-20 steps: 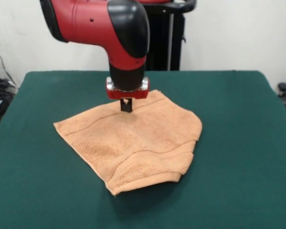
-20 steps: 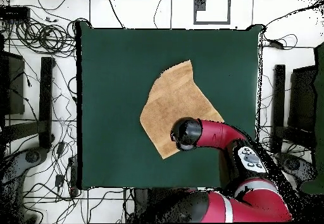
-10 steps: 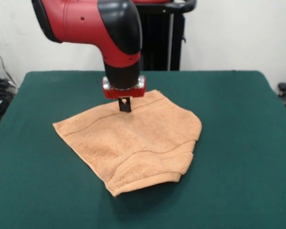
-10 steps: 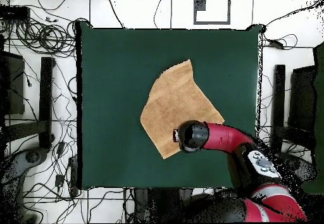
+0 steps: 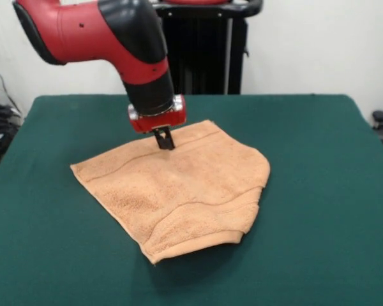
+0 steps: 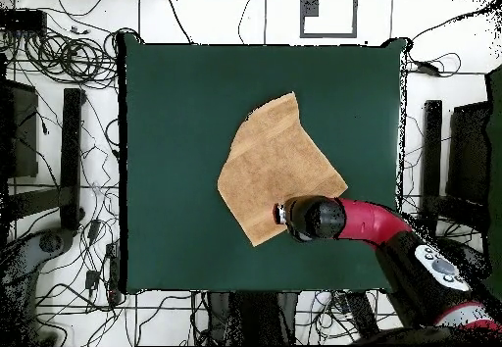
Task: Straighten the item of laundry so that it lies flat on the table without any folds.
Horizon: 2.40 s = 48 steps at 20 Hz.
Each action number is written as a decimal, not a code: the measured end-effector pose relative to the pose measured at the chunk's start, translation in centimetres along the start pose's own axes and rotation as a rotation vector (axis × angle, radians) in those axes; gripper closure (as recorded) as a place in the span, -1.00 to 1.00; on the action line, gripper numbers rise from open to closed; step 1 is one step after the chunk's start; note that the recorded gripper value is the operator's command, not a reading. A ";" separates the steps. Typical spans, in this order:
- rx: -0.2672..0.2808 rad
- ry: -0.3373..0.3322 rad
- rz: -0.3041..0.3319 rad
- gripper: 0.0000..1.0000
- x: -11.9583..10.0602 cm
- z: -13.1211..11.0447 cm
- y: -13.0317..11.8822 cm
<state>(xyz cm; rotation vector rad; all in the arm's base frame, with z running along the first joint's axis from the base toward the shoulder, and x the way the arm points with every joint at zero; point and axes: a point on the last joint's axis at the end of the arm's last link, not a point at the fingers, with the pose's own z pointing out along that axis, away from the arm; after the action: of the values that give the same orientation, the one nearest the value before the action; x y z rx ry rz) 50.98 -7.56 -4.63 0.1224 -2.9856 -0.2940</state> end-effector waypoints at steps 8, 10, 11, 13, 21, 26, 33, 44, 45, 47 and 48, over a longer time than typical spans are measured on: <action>-0.050 -0.055 -0.052 1.00 0.8 0.0 -0.7; -0.069 -0.080 -0.078 1.00 1.1 0.0 -0.9; -0.074 -0.088 -0.086 1.00 1.2 0.0 -1.0; -0.082 -0.100 -0.099 1.00 1.4 0.0 -1.1; -0.210 -0.243 -0.130 1.00 3.1 0.3 -2.8; -0.323 -0.304 -0.079 1.00 3.6 0.7 -4.1; -0.457 -0.313 -0.206 1.00 3.2 1.2 -5.7; -0.376 -0.150 -0.515 1.00 0.8 0.5 -4.7; -0.357 -0.135 -0.535 1.00 0.7 0.4 -4.4; -0.271 -0.067 -0.622 1.00 0.0 0.1 -3.1; -0.239 -0.042 -0.649 1.00 -0.2 0.0 -2.6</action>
<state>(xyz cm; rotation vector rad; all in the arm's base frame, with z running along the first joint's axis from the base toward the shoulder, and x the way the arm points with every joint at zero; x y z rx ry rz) 51.31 -10.11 -5.20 1.0664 -2.8258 -0.7177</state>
